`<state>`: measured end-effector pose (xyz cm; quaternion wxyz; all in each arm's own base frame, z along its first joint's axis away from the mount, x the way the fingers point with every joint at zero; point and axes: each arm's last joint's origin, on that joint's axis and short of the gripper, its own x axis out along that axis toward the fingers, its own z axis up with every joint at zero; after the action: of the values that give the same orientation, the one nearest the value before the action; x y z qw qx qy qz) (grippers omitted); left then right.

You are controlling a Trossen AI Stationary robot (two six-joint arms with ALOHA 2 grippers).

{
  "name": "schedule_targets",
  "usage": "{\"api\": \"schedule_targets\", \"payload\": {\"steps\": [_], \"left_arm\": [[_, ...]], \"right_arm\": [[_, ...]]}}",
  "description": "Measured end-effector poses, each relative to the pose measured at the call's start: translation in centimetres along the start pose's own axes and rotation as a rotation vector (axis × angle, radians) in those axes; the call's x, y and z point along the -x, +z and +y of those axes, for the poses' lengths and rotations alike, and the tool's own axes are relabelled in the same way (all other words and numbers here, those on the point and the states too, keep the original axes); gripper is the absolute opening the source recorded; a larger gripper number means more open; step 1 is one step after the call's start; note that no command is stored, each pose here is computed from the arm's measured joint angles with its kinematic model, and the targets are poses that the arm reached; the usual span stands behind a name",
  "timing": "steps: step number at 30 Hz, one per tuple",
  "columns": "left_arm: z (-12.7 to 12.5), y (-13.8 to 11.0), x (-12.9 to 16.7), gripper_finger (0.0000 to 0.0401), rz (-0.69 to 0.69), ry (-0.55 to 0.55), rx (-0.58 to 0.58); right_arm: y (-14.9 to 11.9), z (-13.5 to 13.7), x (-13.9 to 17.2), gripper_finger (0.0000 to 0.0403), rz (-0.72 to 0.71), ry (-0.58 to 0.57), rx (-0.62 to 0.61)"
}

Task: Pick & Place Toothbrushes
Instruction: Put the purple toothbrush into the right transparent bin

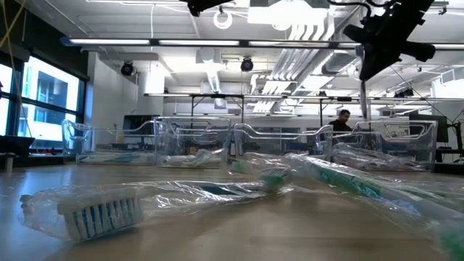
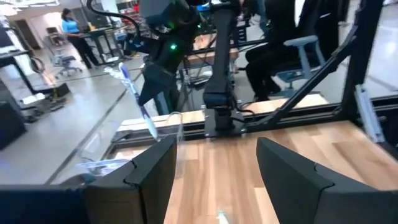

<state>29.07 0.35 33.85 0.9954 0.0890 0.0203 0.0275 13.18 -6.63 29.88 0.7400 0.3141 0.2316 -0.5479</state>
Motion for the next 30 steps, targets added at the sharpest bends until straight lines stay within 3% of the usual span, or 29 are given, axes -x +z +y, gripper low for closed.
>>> {"api": "schedule_targets", "payload": {"steps": [11, 23, 30], "left_arm": [[0.0, 0.0, 0.0, 0.0219, 0.003, 0.012, -0.038], [0.0, -0.3, 0.0, 0.0219, 0.038, 0.004, -0.051], [-0.1, -0.4, 0.0, 0.0219, 0.046, 0.003, -0.026]], "right_arm": [[1.1, -0.3, -3.4, 0.0005, 0.113, -0.113, -0.075], [1.6, -0.9, -8.9, 0.0008, 0.380, -0.196, -0.134], [1.8, -1.4, -10.0, 0.0089, 0.416, -0.224, -0.111]]}}
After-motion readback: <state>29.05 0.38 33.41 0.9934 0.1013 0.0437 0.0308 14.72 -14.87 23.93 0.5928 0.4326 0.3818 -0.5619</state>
